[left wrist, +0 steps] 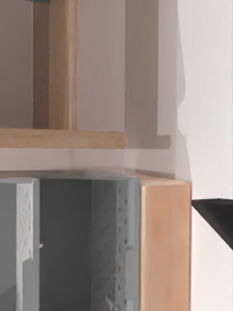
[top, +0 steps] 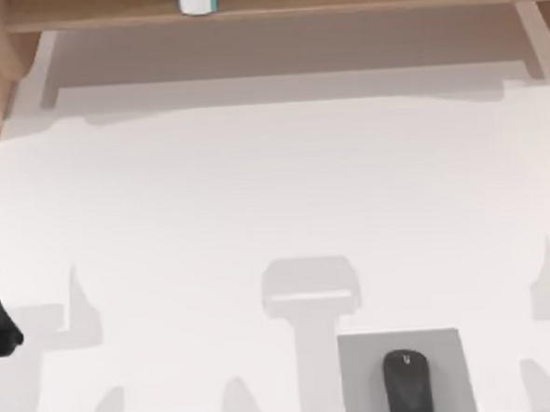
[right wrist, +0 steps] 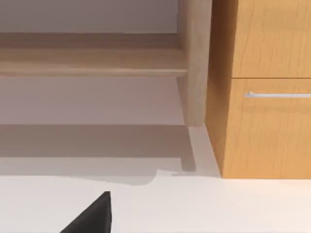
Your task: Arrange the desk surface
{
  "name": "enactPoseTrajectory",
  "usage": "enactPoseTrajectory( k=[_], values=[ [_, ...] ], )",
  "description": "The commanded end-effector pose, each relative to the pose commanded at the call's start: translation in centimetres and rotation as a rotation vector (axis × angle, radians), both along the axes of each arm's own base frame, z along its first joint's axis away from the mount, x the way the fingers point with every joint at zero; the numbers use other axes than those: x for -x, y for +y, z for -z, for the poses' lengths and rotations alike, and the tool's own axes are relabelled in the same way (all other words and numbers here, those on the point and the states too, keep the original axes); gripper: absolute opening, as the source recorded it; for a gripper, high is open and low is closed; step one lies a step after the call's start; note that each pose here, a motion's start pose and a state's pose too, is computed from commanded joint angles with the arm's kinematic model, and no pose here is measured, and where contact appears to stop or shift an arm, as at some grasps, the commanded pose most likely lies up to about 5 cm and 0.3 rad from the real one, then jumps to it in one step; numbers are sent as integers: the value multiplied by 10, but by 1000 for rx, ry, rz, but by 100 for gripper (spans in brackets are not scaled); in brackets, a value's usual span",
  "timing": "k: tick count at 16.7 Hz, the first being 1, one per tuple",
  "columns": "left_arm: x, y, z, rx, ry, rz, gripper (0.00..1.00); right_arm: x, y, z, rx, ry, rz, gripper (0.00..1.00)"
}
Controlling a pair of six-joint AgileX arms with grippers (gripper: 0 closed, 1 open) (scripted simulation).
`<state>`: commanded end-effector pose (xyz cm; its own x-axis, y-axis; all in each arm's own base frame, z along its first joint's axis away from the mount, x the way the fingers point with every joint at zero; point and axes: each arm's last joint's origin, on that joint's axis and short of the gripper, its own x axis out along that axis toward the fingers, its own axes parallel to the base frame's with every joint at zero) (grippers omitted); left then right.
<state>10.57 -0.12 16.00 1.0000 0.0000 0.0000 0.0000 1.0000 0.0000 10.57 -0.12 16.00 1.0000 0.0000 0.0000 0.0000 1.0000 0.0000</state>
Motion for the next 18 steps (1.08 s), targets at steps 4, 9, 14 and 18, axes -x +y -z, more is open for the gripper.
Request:
enactPoseTrajectory(
  k=[4, 9, 14, 18],
  values=[
    [0, 0, 0, 0, 0, 0, 100, 0, 0, 0, 0, 0, 0, 100],
    [-2, -1, -28, 3, -42, -21, 100, 0, 0, 0, 0, 0, 0, 100],
    [-33, -10, -98, 21, -93, -44, 100, 0, 0, 0, 0, 0, 0, 100],
    [-107, -37, -138, 31, -68, -41, 100, 0, 0, 0, 0, 0, 0, 100]
  ],
)
